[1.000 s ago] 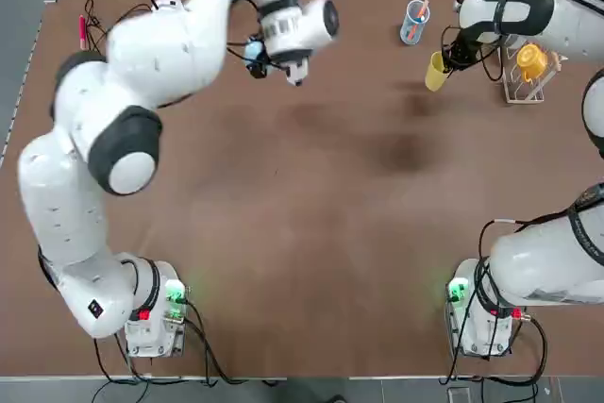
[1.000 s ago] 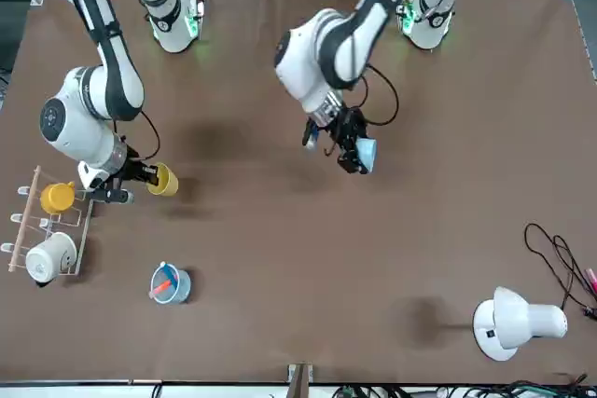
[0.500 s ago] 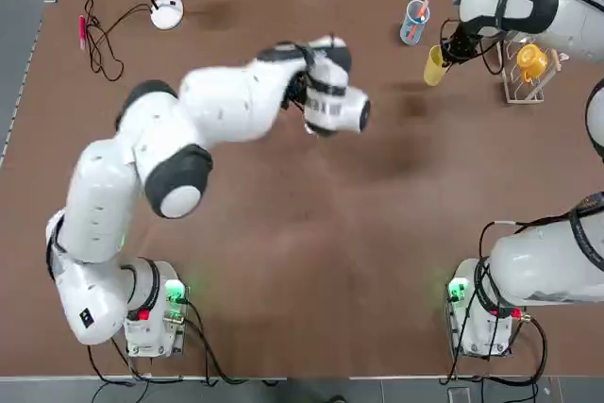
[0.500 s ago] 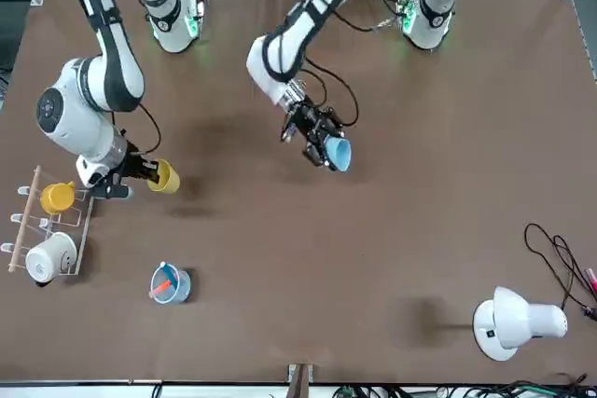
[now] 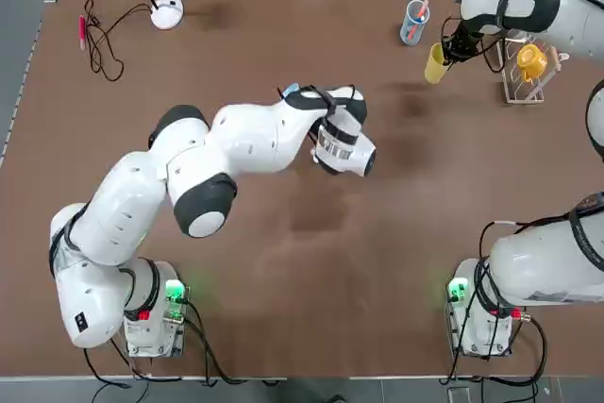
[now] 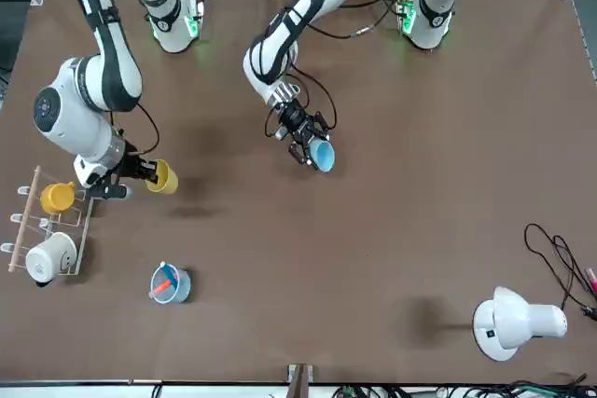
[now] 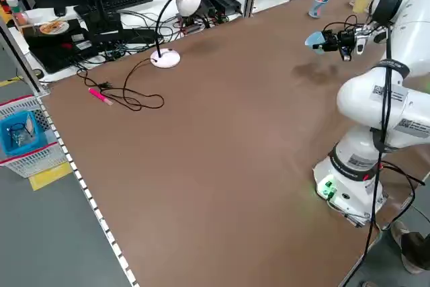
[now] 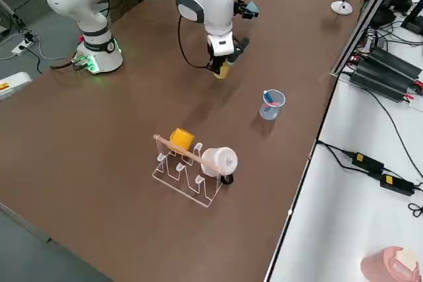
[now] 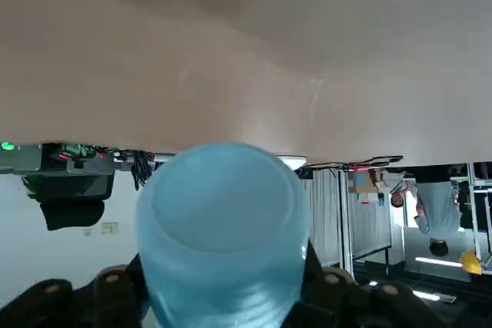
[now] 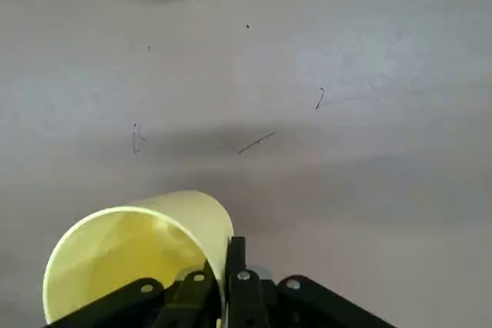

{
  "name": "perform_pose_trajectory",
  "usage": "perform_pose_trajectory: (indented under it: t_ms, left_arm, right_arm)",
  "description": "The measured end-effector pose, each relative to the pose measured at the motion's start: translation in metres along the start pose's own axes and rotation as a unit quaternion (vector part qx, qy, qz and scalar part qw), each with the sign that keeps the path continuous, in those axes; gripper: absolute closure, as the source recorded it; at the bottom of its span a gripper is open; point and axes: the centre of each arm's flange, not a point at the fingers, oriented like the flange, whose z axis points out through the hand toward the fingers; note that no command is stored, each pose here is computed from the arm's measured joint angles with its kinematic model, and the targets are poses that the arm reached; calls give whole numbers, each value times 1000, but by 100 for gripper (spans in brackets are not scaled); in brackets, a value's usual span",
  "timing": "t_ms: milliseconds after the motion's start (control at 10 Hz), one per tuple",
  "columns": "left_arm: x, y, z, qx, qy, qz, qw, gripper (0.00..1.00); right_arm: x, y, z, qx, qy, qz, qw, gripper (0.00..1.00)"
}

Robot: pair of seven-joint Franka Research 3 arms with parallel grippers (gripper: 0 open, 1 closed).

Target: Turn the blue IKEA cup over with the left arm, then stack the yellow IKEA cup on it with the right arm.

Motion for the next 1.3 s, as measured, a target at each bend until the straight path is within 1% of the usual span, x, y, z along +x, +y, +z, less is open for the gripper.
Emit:
perform_pose_trajectory:
  t_ms: [200, 800, 1100, 1300]
  left_arm:
    - [9, 1, -5, 4, 0, 1, 1000, 26]
    - [31, 2, -17, 14, 3, -24, 1000, 22]
    - [36, 1, -27, 22, 7, -42, 999, 18]
    - [37, 0, -27, 22, 7, -43, 999, 13]
  right_arm:
    - [1, 4, -1, 0, 1, 2, 1000, 96]
    - [4, 7, -5, 0, 6, -6, 1000, 96]
    - [4, 12, -6, -1, 6, -9, 1000, 96]
    - [4, 12, -5, -1, 4, -9, 1000, 96]
